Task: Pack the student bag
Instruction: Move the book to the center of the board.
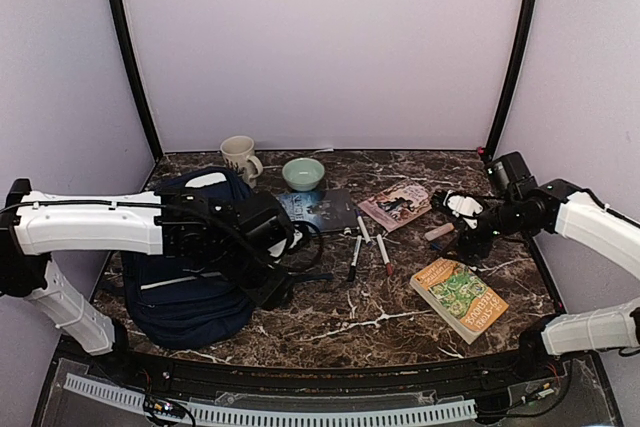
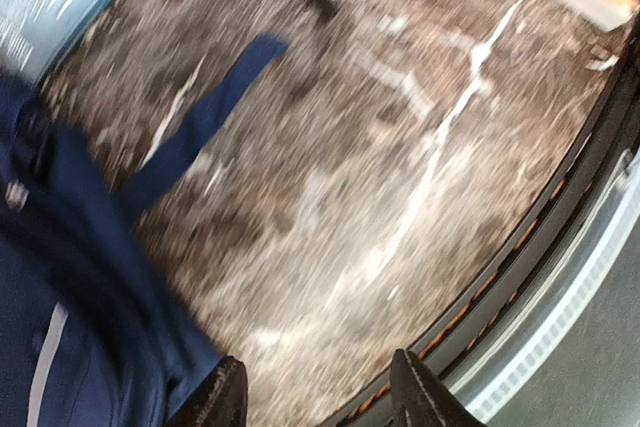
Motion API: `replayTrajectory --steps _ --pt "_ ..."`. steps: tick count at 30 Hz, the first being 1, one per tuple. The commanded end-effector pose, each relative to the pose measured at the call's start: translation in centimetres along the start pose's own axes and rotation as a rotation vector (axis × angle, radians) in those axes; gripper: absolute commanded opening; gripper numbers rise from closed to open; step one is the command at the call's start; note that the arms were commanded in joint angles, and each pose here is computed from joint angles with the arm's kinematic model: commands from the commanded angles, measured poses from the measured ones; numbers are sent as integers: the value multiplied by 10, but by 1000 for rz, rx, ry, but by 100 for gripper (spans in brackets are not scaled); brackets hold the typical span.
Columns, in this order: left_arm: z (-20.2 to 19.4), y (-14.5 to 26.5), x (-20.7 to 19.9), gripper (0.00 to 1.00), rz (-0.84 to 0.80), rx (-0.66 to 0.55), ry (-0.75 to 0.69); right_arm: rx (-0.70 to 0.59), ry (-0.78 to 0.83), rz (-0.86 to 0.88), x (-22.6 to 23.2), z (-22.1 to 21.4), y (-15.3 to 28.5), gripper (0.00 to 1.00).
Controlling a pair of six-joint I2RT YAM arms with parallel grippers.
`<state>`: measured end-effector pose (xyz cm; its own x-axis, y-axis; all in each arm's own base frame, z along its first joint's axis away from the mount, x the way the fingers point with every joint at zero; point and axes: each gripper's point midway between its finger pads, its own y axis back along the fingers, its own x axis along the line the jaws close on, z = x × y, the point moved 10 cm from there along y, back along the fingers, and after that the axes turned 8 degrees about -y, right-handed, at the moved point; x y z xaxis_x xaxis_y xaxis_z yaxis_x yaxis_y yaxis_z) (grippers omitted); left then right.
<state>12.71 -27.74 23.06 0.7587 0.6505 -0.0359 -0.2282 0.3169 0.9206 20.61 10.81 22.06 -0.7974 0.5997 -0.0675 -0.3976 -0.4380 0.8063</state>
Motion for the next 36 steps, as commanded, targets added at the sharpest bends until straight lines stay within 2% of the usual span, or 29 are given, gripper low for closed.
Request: replayTrajectory --steps 1,5,10,15,19,24,32,36 --pt "47 -21 -27 52 -61 -221 -12 153 -7 -42 -19 -27 9 82" --pt "73 -52 -47 53 -136 -267 -2 263 -49 -29 -31 -57 9 81" --pt "92 -84 -61 52 -185 -255 -26 419 16 7 -26 -88 -3 84" --pt "94 -96 -63 52 -174 -211 -27 545 72 82 -21 -110 -20 84" --pt "83 -96 -59 52 -162 -192 -12 650 49 168 -20 -122 -37 80" --pt "69 -89 -51 52 -138 -196 3 640 71 255 -11 -106 -60 75" --pt "47 -82 -38 52 -86 -213 54 675 281 363 31 -57 -119 57" --pt "36 -76 -32 52 -69 -229 86 643 445 322 59 -30 -138 52"
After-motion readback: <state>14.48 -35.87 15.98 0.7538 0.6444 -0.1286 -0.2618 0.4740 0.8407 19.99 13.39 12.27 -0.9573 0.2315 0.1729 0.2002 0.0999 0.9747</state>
